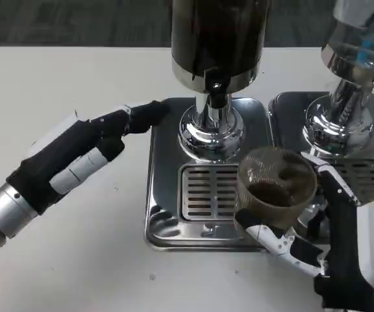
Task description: Grasp the cup under the faucet to collect the drink, then remove the cup.
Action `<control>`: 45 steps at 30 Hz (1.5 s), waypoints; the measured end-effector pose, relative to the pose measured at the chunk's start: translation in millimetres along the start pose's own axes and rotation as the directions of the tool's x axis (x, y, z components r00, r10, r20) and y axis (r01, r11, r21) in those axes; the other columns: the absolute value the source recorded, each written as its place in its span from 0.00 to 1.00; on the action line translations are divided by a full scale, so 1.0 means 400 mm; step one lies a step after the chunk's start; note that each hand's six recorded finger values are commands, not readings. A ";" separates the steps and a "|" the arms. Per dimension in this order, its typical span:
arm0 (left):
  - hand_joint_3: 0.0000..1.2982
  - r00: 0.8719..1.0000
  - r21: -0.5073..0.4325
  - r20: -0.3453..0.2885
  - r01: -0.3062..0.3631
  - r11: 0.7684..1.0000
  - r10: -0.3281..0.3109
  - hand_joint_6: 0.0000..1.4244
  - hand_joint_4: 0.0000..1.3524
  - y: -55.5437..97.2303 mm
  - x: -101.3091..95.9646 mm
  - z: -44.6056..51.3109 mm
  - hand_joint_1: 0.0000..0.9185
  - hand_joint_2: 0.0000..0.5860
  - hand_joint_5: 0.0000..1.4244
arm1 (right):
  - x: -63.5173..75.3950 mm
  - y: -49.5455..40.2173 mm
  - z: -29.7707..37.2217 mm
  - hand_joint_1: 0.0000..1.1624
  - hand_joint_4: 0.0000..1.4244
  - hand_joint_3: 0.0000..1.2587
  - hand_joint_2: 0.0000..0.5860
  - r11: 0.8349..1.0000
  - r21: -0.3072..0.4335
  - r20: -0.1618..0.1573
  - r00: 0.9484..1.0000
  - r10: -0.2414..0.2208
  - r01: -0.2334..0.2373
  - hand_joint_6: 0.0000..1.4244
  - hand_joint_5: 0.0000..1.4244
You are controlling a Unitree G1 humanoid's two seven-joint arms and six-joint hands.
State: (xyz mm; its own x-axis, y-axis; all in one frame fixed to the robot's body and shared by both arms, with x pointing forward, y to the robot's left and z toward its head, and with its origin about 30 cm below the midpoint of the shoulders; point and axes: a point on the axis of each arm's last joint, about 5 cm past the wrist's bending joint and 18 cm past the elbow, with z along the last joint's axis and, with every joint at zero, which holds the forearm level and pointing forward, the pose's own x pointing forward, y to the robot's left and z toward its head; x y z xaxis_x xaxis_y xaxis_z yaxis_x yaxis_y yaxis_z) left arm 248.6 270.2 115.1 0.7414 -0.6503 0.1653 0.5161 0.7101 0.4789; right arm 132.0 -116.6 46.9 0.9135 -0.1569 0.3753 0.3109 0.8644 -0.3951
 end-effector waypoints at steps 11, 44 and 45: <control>0.09 0.988 0.223 0.064 0.121 0.967 -0.138 0.04 0.00 0.007 -0.040 0.053 0.00 0.13 0.00 | -0.009 -0.054 0.032 0.65 0.57 0.54 0.34 1.000 0.001 0.040 0.999 0.003 -0.003 0.92 0.70; 0.06 0.906 0.476 0.179 0.261 0.840 -0.383 0.03 0.00 0.032 -0.146 0.178 0.00 0.17 0.00 | -0.055 -0.149 0.099 0.65 0.59 0.57 0.34 0.998 0.018 0.086 0.995 0.052 -0.054 0.94 0.72; 0.06 0.905 0.475 0.182 0.260 0.841 -0.383 0.03 0.00 0.032 -0.147 0.178 0.00 0.17 0.00 | -0.056 -0.150 0.099 0.65 0.59 0.57 0.34 0.998 0.018 0.087 0.995 0.051 -0.053 0.95 0.72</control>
State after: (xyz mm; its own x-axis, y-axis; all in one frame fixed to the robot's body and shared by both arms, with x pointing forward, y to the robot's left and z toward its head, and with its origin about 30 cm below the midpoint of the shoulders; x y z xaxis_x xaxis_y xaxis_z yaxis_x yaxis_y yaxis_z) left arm 181.1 298.1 172.9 0.3953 -0.9102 0.1234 0.4232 0.2998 0.8550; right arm 82.4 -146.1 95.6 0.9020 -0.0701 0.4260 0.2571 0.8799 -0.3996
